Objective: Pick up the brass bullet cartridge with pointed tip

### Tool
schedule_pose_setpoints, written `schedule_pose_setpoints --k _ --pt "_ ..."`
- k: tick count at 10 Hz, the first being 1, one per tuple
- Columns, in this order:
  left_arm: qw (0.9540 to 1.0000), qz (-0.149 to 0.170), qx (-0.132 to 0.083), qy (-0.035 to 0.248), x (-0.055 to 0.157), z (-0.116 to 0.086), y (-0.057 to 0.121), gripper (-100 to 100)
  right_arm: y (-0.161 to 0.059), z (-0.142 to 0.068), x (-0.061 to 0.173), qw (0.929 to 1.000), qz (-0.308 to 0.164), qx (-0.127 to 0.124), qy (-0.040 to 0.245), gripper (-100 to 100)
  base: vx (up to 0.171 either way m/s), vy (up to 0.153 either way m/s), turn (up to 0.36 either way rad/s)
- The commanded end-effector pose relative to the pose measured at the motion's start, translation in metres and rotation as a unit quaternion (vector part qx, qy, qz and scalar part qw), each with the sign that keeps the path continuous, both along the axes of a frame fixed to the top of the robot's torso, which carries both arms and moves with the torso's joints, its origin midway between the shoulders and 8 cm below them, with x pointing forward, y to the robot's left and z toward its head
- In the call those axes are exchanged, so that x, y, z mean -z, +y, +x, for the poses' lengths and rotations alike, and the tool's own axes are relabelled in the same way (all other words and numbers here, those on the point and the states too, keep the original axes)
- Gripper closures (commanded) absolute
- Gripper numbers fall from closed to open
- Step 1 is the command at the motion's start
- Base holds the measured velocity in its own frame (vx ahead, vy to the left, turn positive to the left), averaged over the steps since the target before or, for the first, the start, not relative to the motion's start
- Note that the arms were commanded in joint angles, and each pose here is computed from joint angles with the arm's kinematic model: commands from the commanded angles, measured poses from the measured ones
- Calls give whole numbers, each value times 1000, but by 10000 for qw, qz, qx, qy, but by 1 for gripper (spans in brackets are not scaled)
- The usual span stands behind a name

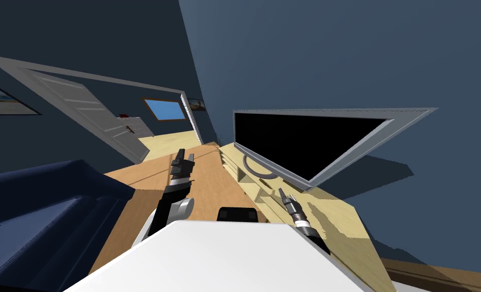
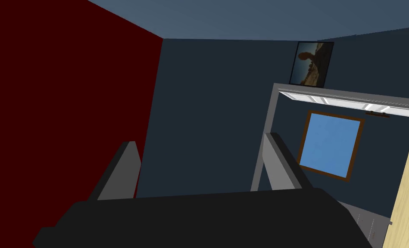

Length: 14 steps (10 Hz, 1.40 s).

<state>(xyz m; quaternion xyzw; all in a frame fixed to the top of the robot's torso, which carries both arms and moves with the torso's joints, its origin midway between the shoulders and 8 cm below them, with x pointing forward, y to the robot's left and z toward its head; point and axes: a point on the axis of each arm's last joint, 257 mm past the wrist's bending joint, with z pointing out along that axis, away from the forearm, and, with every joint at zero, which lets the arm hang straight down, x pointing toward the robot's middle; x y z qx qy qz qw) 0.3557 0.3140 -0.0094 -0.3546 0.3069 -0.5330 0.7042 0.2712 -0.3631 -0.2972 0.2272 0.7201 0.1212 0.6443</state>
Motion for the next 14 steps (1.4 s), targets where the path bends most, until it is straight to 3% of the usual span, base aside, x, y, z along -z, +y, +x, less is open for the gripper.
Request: schedule_pose_setpoints --k 1,2,3,4,5,6,8,9,11,12,14 --pt "10000 0 0 0 0 0 0 0 -11 -27 31 9982 -348 33 484 -100 73 48 175" --pt "10000 0 1 0 0 0 0 0 -11 -27 31 9981 -384 26 489 -100 62 35 104" --pt "10000 0 0 0 0 0 0 0 -17 -48 54 9940 -639 29 888 -100 80 47 161" --pt "10000 0 0 0 0 0 0 0 -17 -48 54 9937 -672 22 893 -100 67 34 118" --pt "10000 0 0 0 0 0 0 0 -24 -71 76 9872 -937 -1 1291 -100 74 30 187" --pt "10000 0 0 0 0 0 0 0 -24 -71 76 9871 -946 -3 1293 -100 65 30 111" --pt "10000 0 0 0 0 0 0 0 -35 -118 114 9693 -1363 -83 2045 -100 115 51 244" --pt "10000 0 0 0 0 0 0 0 -35 -119 115 9676 -1443 -110 2067 -100 105 44 131" --pt "10000 0 0 0 0 0 0 0 -45 -169 146 9430 -1815 -259 2778 -100 129 51 261" --pt "10000 0 0 0 0 0 0 0 -45 -169 146 9416 -1871 -284 2785 -100 108 33 88" --pt "10000 0 0 0 0 0 0 0 -55 -218 170 9112 -2230 -507 3426 -100 139 45 248"
